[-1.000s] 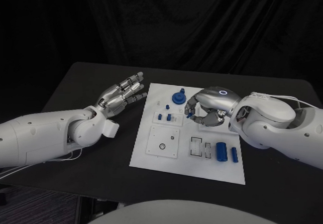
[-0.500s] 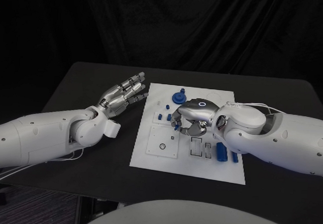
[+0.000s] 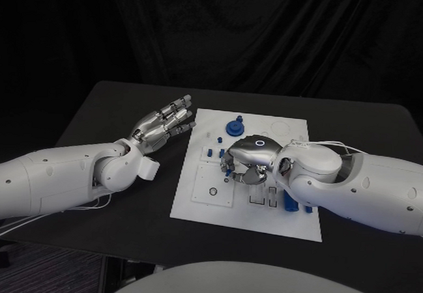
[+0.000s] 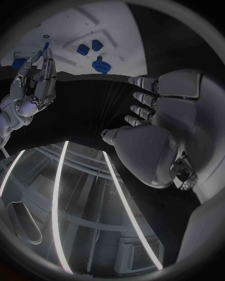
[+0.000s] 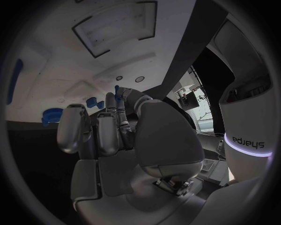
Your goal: Assemble the parts on the task board
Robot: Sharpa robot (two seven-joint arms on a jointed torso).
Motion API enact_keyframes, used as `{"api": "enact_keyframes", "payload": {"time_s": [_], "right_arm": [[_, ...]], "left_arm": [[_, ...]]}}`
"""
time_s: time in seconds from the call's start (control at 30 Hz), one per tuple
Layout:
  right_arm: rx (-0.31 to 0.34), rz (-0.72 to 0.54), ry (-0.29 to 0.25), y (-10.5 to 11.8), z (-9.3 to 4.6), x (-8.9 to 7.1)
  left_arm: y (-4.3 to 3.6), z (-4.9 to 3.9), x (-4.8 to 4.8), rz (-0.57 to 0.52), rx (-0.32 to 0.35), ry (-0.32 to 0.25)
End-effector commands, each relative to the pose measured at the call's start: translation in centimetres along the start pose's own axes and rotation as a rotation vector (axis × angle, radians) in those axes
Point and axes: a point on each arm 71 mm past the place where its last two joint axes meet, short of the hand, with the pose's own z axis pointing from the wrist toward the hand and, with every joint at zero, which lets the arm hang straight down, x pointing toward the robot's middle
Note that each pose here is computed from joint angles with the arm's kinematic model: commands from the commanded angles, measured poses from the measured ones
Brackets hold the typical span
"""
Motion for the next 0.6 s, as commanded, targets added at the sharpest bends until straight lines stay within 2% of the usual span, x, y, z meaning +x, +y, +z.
{"api": "enact_keyframes", "payload": {"time_s": [0.03,0.6], "right_arm": [[-0.002,-0.023,0.007,0.19,0.0,0.19],[-0.003,-0.034,0.015,0.17,0.06,1.09]], "left_arm": [[-0.11,0.06,0.18,-0.008,0.029,0.011],[0.08,0.15,0.29,-0.013,0.023,0.017]]}}
